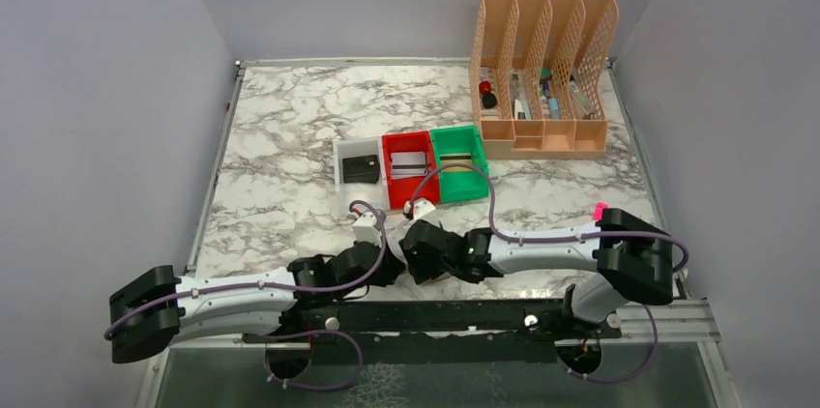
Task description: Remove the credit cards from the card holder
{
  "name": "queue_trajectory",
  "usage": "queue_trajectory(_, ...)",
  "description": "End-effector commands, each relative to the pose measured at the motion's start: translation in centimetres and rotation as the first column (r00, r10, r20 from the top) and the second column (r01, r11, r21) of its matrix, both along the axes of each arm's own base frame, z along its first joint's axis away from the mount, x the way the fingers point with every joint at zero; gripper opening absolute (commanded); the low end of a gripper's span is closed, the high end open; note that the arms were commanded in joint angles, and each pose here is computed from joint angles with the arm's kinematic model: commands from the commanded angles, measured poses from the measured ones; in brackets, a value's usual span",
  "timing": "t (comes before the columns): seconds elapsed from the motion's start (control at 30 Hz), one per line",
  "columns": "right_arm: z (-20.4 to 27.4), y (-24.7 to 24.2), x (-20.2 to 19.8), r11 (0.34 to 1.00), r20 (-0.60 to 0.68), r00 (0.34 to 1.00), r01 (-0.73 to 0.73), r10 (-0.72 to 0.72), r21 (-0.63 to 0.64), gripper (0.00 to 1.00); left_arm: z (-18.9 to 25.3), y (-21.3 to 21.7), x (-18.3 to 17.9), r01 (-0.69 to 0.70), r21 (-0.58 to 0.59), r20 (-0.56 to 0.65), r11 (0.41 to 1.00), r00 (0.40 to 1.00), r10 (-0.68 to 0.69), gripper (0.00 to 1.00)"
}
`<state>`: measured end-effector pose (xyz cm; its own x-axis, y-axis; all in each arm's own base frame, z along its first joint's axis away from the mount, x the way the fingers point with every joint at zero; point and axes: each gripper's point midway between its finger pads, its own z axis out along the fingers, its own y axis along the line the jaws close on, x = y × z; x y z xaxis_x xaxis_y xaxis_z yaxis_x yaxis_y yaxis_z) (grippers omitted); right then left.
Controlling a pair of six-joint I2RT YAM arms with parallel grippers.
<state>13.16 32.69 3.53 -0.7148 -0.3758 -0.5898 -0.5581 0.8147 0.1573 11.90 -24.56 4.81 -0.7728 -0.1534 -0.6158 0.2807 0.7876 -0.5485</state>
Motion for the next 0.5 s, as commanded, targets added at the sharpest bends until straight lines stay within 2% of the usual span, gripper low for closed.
queue_trajectory(0.0, -2.9, -4.2, 0.8, 0.974, 0.054, 0.991, 0.127, -0.119, -0.187, 0.58, 0.7, 0.4, 0.6, -0.042, -0.033, 0.028, 0.999, 0.999, 0.043, 0.00)
queue_trajectory(0.23, -2.2, -4.9, 1.8, 0.955, 0.142, 0.976, 0.196, -0.167, -0.221, 0.49, 1.4, 0.5, 0.7, -0.044, -0.051, 0.038, 0.998, 0.998, 0.046, 0.00)
queue_trajectory(0.47, -0.5, -4.4, 2.5, 0.955, 0.185, 0.964, 0.224, -0.190, -0.192, 0.39, 2.9, 0.1, 0.9, -0.025, -0.045, 0.067, 0.999, 0.997, 0.028, 0.00)
